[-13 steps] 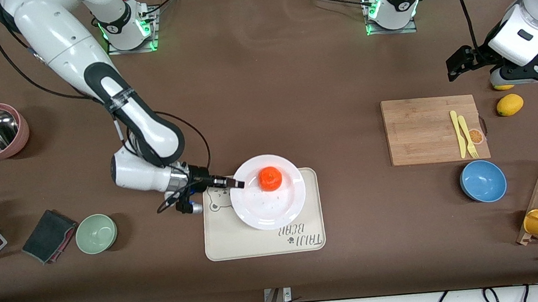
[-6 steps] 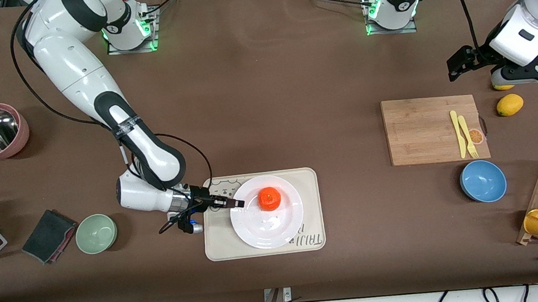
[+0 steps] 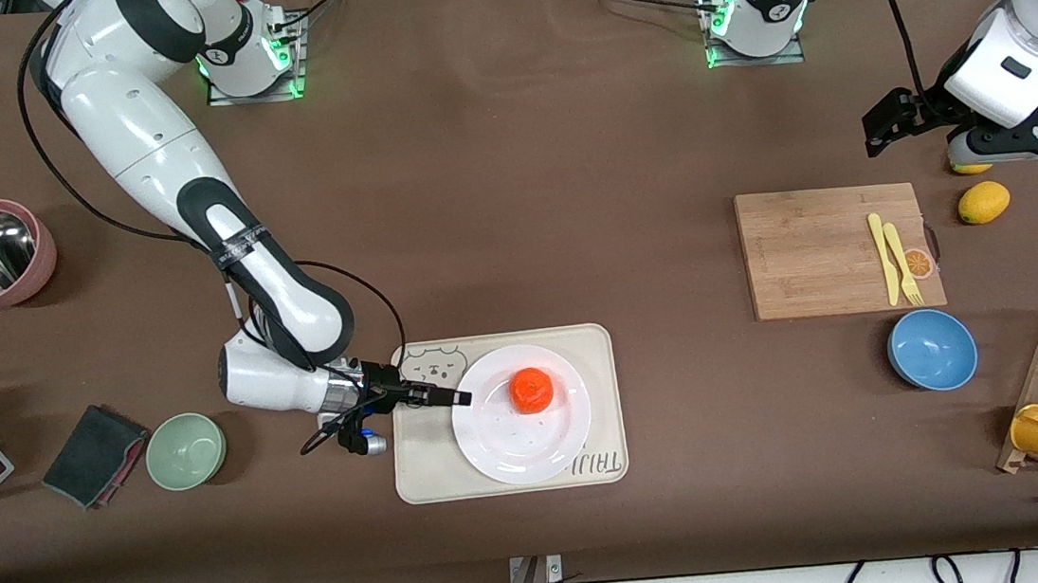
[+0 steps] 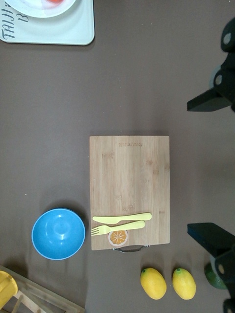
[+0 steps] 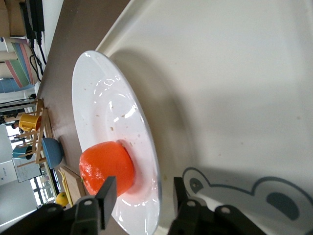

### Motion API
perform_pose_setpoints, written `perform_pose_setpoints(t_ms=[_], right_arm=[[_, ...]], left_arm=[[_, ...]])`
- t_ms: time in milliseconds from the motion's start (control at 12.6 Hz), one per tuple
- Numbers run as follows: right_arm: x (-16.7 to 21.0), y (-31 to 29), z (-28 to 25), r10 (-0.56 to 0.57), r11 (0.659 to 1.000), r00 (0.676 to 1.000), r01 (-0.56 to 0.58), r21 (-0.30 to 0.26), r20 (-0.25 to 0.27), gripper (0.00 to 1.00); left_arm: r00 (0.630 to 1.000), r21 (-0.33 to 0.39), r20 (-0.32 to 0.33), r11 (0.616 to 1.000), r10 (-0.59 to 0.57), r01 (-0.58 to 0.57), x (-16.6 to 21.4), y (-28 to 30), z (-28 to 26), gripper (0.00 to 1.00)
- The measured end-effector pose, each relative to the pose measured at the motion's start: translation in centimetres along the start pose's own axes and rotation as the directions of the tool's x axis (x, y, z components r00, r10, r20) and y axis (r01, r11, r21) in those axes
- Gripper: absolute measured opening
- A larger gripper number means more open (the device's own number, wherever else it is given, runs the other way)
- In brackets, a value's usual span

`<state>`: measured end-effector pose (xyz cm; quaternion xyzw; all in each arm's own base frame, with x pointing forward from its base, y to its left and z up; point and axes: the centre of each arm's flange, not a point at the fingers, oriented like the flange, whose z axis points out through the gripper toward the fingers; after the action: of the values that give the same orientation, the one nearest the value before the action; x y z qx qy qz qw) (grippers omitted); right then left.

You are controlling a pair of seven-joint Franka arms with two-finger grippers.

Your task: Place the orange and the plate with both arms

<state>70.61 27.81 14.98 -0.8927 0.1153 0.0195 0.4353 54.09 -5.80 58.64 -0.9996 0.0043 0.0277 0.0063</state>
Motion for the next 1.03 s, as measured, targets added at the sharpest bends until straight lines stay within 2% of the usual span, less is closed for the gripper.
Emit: perform_pose_setpoints(t_ms=[238,318,556,715,874,1033], right_arm=[[-1.0,-0.4,-0.8,-0.068,0.995,0.996,0.072,-0.072,0.058,0.93],[-1.6,-0.9,-1.9,-0.092,0.989,0.992,0.101,-0.104,0.084,1.0],[-4.2,-4.5,-8.5,-0.174,0.952,0.965,0.217,-0.217,0.198,1.0],[-6.6,-7.0,-14.9,-0.23,0.881,0.932,0.321,-0.348,0.279,1.0],[-10.4,-10.1,-21.7,-0.244,0.779,0.909,0.392,-0.49,0.338,1.0],[-14.6,-13.9,-29.1,-0.239,0.687,0.908,0.409,-0.6,0.345,1.0]], left_arm=[[1.0,0.0,0.0,1.0,0.0,0.0,0.0,0.0,0.0,1.0],[1.0,0.0,0.001,1.0,-0.002,0.002,0.0,-0.1,0.0,1.0],[1.0,-0.001,0.001,1.0,-0.011,0.011,0.1,-0.6,0.0,1.0],[1.0,-0.001,0.002,1.0,-0.015,0.015,0.1,-0.8,0.0,1.0],[1.0,-0.001,0.003,1.0,-0.015,0.015,0.1,-0.8,0.1,1.0],[1.0,-0.001,0.003,1.0,-0.015,0.015,0.1,-0.8,0.1,1.0]])
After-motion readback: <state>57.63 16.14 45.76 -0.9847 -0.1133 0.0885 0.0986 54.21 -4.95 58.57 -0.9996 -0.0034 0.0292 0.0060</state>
